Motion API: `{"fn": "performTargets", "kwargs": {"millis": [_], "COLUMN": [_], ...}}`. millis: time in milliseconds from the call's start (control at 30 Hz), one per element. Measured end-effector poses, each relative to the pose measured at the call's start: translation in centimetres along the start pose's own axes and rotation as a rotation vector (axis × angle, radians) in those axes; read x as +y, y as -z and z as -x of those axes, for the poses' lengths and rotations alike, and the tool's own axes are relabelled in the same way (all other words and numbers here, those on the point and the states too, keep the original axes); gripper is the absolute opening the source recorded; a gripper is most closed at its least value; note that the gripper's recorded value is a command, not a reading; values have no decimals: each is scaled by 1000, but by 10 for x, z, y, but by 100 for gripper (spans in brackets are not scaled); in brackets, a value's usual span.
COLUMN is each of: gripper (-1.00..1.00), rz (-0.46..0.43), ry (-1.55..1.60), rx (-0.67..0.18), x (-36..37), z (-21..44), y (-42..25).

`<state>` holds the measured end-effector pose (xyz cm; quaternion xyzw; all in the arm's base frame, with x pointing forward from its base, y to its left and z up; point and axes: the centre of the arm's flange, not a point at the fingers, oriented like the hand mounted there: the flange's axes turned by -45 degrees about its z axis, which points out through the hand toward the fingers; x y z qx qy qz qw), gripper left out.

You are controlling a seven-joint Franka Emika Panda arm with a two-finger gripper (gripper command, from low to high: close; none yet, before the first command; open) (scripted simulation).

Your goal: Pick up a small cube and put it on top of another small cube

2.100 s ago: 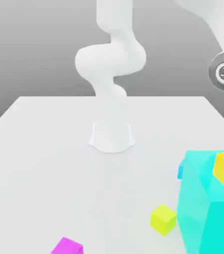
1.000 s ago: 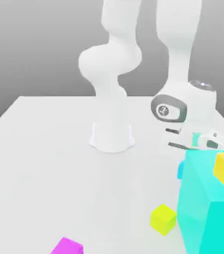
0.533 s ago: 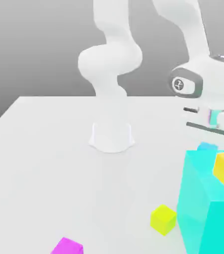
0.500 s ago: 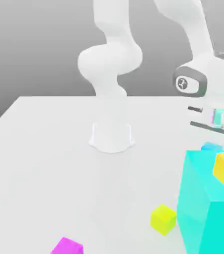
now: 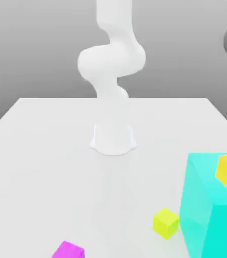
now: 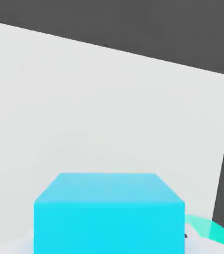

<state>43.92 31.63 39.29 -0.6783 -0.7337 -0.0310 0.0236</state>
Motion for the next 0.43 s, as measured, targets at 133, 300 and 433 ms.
{"fn": "performTargets", "kwargs": {"millis": [133,300,433], "gripper": [-100,-100,100], "rz": [2,-10,-11], "ry": [-180,-174,-149], "rx": [-42,-75,-75], "x": [40,38,32], "z": [59,82,71], "y": [57,19,9]}}
